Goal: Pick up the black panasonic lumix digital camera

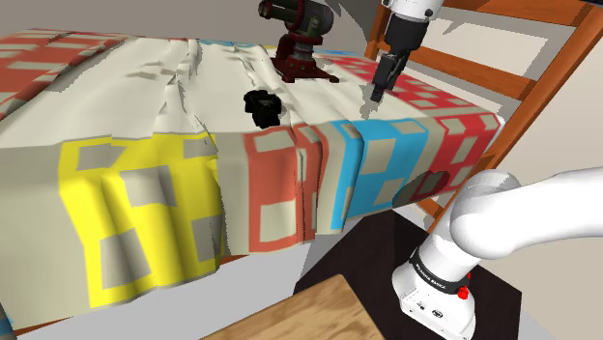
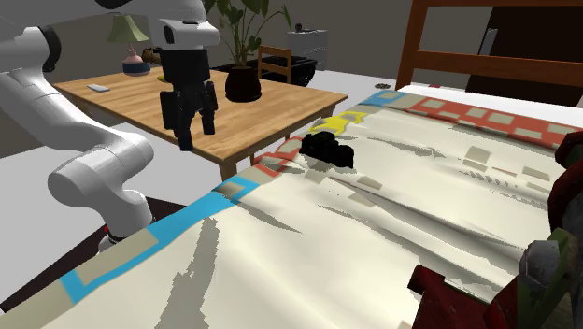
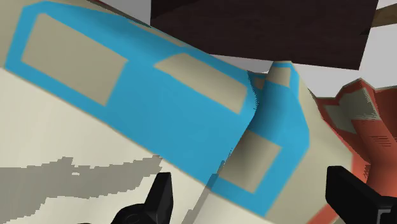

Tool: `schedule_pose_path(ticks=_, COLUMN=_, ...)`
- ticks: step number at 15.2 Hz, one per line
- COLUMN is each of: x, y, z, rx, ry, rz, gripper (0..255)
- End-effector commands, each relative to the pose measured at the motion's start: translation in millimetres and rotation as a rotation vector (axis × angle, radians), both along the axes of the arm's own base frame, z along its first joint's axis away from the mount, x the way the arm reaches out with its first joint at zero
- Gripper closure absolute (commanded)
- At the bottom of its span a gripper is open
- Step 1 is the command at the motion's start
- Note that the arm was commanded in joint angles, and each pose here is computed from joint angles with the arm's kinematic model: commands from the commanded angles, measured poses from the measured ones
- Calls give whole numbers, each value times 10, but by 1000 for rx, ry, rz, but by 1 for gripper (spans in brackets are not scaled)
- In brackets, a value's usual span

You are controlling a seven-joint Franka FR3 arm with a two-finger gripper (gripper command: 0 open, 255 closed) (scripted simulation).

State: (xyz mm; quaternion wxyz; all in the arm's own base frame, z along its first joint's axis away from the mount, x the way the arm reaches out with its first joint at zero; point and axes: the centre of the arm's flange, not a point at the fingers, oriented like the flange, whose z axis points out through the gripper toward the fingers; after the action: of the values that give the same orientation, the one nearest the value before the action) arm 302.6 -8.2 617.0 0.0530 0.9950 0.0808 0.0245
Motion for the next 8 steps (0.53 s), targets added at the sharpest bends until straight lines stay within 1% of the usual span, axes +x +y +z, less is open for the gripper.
schedule_pose_path(ticks=1, x=0, y=0, z=0, rx=0, ry=0, rz=0, gripper=0)
schedule_pose_path(ticks=8, x=720, y=584, z=-96, rx=58, ry=50, rz=-119, gripper=0)
